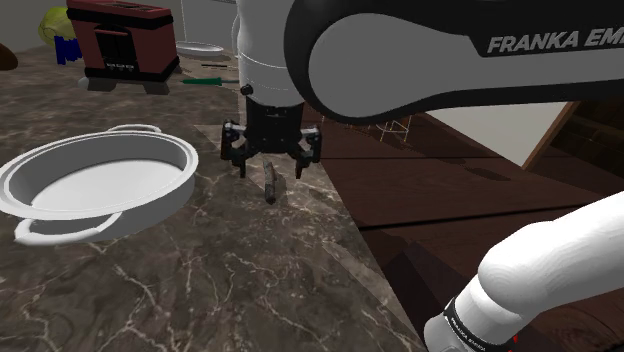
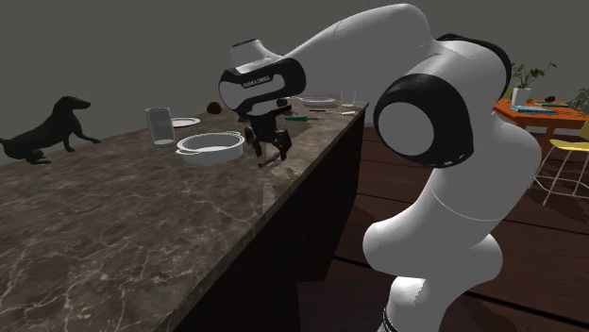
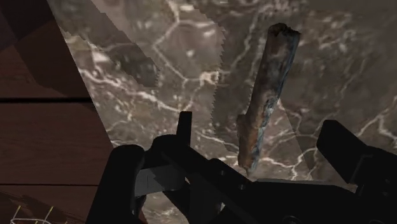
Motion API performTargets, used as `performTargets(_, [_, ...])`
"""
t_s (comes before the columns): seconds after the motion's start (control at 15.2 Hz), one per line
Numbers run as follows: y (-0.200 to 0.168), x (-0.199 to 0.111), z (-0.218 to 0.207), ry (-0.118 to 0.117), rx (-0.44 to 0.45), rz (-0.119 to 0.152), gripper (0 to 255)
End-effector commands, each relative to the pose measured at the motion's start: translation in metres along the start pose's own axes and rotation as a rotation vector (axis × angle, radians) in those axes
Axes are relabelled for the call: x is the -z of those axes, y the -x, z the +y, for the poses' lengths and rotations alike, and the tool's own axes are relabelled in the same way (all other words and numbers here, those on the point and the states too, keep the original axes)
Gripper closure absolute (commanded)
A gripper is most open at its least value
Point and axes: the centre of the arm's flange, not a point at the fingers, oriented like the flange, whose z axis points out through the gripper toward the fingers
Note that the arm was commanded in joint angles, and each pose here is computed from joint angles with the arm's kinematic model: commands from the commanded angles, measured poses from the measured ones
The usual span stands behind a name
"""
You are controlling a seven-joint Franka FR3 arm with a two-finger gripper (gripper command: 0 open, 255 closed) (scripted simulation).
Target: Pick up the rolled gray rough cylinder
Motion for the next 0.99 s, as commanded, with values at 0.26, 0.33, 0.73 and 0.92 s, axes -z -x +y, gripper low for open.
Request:
performTargets(0.26, [0.001, -0.008, 0.001, 0.000, 0.000, 0.000, 255])
performTargets(0.33, [0.001, -0.008, 0.001, 0.000, 0.000, 0.000, 255])
performTargets(0.73, [0.001, -0.008, 0.000, 0.000, 0.000, 0.000, 255])
performTargets(0.92, [-0.003, 0.007, 0.001, 0.000, 0.000, 0.000, 255])
